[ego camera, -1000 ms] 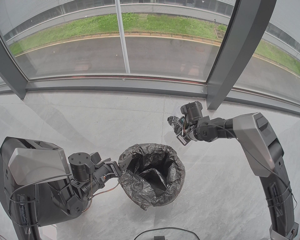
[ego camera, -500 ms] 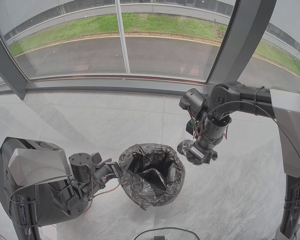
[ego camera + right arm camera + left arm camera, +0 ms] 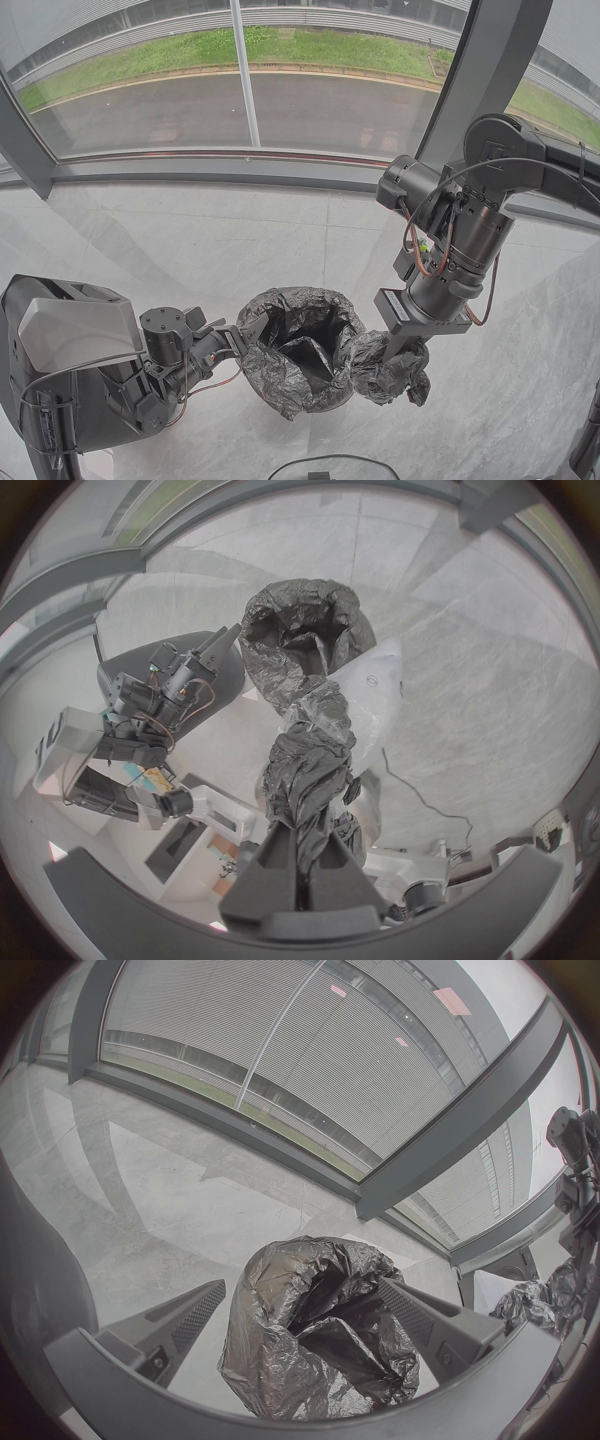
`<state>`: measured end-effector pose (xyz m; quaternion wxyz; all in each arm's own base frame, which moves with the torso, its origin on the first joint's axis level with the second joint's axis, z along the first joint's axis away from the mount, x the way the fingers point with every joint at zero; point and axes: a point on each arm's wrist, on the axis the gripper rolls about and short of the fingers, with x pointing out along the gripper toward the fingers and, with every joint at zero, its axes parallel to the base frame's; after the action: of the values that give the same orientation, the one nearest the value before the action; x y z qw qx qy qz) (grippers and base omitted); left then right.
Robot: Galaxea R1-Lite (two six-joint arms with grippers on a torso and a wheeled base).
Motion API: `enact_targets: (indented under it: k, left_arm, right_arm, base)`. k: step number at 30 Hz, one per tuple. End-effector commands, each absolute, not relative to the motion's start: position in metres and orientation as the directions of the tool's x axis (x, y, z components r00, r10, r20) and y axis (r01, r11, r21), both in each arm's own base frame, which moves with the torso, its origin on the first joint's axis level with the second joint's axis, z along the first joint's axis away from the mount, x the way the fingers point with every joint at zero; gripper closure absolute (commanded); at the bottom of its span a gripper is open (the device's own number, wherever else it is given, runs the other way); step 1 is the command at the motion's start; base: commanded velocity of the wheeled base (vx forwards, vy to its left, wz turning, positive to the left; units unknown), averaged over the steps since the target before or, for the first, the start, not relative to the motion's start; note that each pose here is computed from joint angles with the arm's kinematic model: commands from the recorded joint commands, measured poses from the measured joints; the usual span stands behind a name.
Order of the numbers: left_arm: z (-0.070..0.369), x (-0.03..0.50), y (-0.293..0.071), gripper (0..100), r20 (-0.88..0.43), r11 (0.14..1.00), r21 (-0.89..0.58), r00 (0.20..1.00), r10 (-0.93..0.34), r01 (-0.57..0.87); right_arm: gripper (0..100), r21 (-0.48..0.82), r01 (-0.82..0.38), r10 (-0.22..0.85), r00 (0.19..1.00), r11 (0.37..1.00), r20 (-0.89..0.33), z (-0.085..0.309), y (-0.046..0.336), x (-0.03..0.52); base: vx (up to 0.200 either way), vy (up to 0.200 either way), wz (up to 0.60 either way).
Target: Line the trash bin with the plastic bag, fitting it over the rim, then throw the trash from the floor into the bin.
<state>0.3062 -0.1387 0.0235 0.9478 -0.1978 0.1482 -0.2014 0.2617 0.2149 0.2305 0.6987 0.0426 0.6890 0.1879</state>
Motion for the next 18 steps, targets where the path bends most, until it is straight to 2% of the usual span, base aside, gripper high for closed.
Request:
enact_targets:
  k: [1,8,11,14,18]
  left_arm:
    - [0.023,0.306,-0.139,0,-0.204,0.841,-0.435,0.874,-0.441,0.323]
    - [0.022,0.306,-0.139,0,-0.205,0.841,-0.434,0.873,-0.442,0.323]
    - [0.021,0.306,-0.14,0,-0.208,0.841,-0.434,0.873,-0.442,0.322]
    - [0.02,0.306,-0.14,0,-0.21,0.842,-0.433,0.872,-0.442,0.322]
    - [0.02,0.306,-0.14,0,-0.21,0.841,-0.433,0.872,-0.443,0.324]
  right_arm:
    - [100,0.338,-0.185,0.335,-0.049,0.923,-0.941,0.217,0.227,0.268]
    - [100,0.381,-0.124,0.382,-0.021,0.916,-0.924,0.184,0.251,0.294]
    - [100,0.447,-0.14,0.453,0.015,0.883,-0.891,0.168,0.263,0.312]
    - [100,0.488,-0.15,0.495,0.011,0.86,-0.869,0.16,0.269,0.319]
    - [100,0.479,-0.151,0.484,-0.006,0.864,-0.875,0.149,0.274,0.321]
  base:
    - [0.0,0.0,0.0]
    - [0.0,0.0,0.0]
    - [0.0,0.0,0.0]
    - [0.0,0.0,0.0]
    - [0.0,0.0,0.0]
